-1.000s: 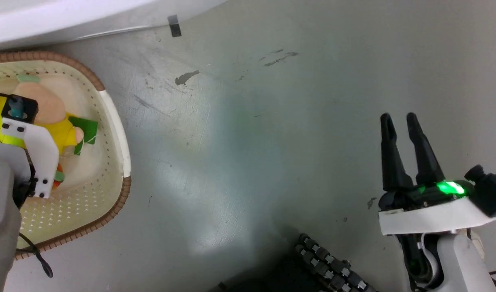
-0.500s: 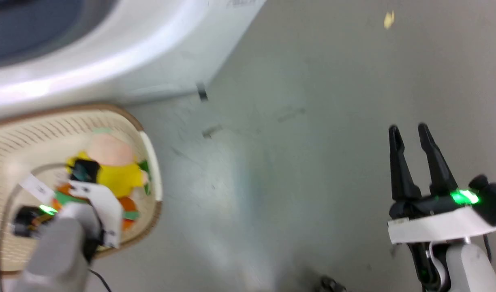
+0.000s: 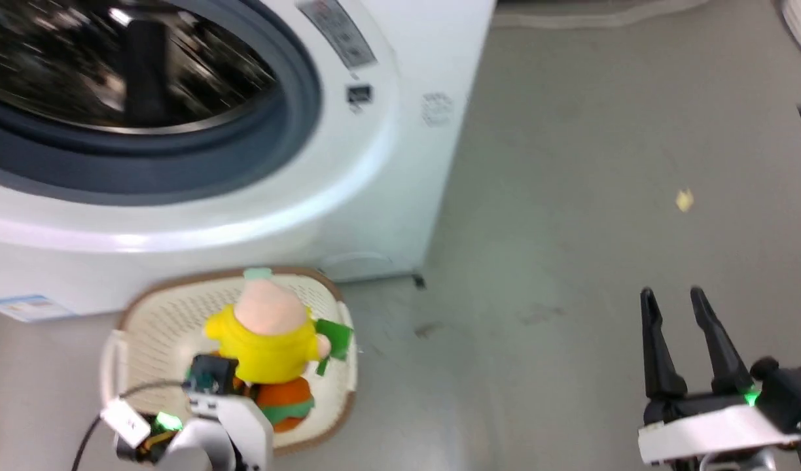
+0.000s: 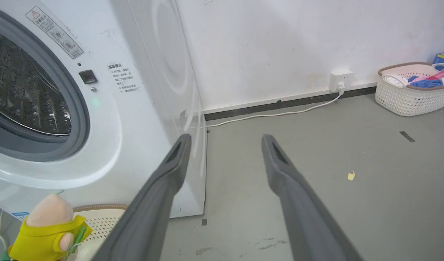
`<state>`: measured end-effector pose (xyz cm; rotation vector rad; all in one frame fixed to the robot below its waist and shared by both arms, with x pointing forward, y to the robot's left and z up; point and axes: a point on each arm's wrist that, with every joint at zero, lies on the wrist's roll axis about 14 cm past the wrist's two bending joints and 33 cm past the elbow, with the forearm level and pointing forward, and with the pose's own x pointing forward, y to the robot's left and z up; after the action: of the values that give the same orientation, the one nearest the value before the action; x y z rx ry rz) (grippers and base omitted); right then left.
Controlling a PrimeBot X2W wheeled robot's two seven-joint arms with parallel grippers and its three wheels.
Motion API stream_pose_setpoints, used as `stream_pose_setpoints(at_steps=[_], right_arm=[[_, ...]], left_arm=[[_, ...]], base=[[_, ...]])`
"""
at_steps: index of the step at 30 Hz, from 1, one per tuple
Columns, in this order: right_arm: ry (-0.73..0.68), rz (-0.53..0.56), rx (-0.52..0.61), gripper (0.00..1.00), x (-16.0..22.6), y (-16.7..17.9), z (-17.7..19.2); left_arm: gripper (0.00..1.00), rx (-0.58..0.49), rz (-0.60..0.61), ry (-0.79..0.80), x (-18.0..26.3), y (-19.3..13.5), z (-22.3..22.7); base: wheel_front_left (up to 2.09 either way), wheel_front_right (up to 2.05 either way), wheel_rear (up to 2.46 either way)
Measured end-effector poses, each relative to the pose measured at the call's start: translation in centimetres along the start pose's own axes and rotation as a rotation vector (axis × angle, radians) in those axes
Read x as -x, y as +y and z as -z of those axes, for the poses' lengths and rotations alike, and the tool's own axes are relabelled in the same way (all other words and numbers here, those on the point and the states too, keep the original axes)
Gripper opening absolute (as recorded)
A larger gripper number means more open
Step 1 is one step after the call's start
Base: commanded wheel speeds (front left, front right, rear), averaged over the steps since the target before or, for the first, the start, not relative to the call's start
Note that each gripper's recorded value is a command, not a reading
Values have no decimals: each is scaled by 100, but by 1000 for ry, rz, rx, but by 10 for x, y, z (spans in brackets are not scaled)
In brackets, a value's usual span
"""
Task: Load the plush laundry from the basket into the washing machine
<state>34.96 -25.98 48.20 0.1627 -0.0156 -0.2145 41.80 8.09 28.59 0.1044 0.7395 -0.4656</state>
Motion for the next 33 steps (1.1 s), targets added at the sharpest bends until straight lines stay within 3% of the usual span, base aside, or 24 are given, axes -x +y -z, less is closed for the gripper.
stream_pose_setpoints(at_steps=[9, 12, 17, 20, 27, 33], right_arm=[[-59, -95, -34, 100, 7, 29, -17], [-67, -113, -39, 100, 7, 34, -19], [-51, -132, -40, 100, 2, 41, -13], [-38, -136, -38, 100, -1, 43, -9], [-10, -122, -19, 100, -30, 41, 5], [42, -98, -14, 100, -48, 35, 28]], left_arm=[[0, 160, -137, -298, 57, 17, -40], [0, 137, -164, -406, 71, 18, -67], [0, 125, -222, -714, 108, 32, -152], [0, 130, -225, -777, 114, 36, -169], [0, 96, -216, -885, 99, 63, -230], [0, 120, -160, -839, 57, 82, -268]], base=[[0, 0, 0], [0, 0, 0], [0, 0, 0], [0, 0, 0], [0, 0, 0], [0, 0, 0]])
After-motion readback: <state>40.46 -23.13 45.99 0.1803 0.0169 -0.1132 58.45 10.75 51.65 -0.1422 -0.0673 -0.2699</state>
